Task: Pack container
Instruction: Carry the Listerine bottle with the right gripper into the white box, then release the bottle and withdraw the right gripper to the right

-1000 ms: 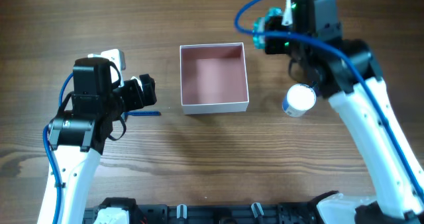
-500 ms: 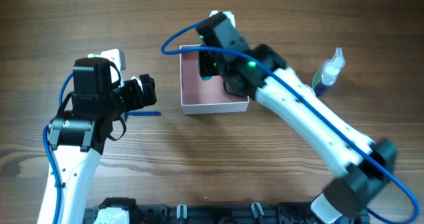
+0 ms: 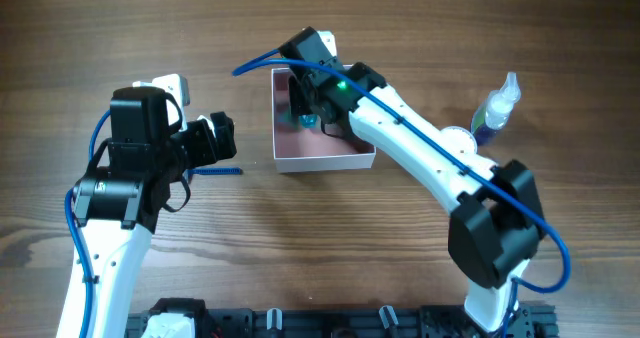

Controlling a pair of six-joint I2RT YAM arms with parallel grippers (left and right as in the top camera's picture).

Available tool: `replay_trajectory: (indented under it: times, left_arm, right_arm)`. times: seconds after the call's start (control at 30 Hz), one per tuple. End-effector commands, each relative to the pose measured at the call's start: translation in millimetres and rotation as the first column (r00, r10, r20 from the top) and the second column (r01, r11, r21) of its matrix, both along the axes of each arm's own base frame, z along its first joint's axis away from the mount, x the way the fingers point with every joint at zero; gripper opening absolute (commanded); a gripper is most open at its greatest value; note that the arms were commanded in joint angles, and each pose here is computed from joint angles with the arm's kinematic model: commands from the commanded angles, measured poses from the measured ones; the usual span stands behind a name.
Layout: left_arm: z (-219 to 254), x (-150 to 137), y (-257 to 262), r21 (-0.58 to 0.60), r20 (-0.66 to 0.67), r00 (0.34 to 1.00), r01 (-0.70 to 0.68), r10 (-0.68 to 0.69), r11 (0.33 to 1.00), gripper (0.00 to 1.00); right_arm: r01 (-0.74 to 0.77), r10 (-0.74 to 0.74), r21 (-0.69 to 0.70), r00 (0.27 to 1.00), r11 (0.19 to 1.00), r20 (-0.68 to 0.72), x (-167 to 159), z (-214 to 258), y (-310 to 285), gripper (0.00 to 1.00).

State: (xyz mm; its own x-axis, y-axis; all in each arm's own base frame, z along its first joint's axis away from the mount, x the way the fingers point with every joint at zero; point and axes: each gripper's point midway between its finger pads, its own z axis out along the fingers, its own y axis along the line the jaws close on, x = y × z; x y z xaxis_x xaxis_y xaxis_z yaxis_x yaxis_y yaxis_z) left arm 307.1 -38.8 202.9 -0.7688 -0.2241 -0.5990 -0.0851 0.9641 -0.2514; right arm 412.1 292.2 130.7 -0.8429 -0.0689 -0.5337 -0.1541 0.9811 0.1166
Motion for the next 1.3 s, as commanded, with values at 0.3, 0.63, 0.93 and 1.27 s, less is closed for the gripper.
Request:
replay_trajectory:
  times: [0.3, 0.63, 0.93, 1.27]
  left_arm:
    - [7.7, 1.4, -5.4, -0.022, 0.016, 1.000, 0.012, -0.012, 1.000, 1.00]
    - [7.7, 1.4, -5.4, -0.022, 0.016, 1.000, 0.012, -0.012, 1.000, 1.00]
    - [7.8, 1.5, -5.4, -0.021, 0.016, 1.000, 0.012, -0.012, 1.000, 1.00]
    - [7.8, 1.5, -5.3, -0.021, 0.016, 1.000, 0.012, -0.012, 1.000, 1.00]
  right_arm:
    - [0.054, -0.055, 0.011, 0.998, 0.998, 0.032, 15.9, 4.7, -10.4, 0.57]
    - [0.032, -0.032, -0.007, 0.999, 0.999, 0.033, 14.9, 4.1, -10.7, 0.73]
    - [0.011, -0.010, -0.007, 0.998, 1.000, 0.056, 8.7, 25.9, -15.2, 0.88]
    - [0.126, -0.137, 0.077, 0.976, 0.989, 0.172, -30.0, 150.1, -98.8, 1.00]
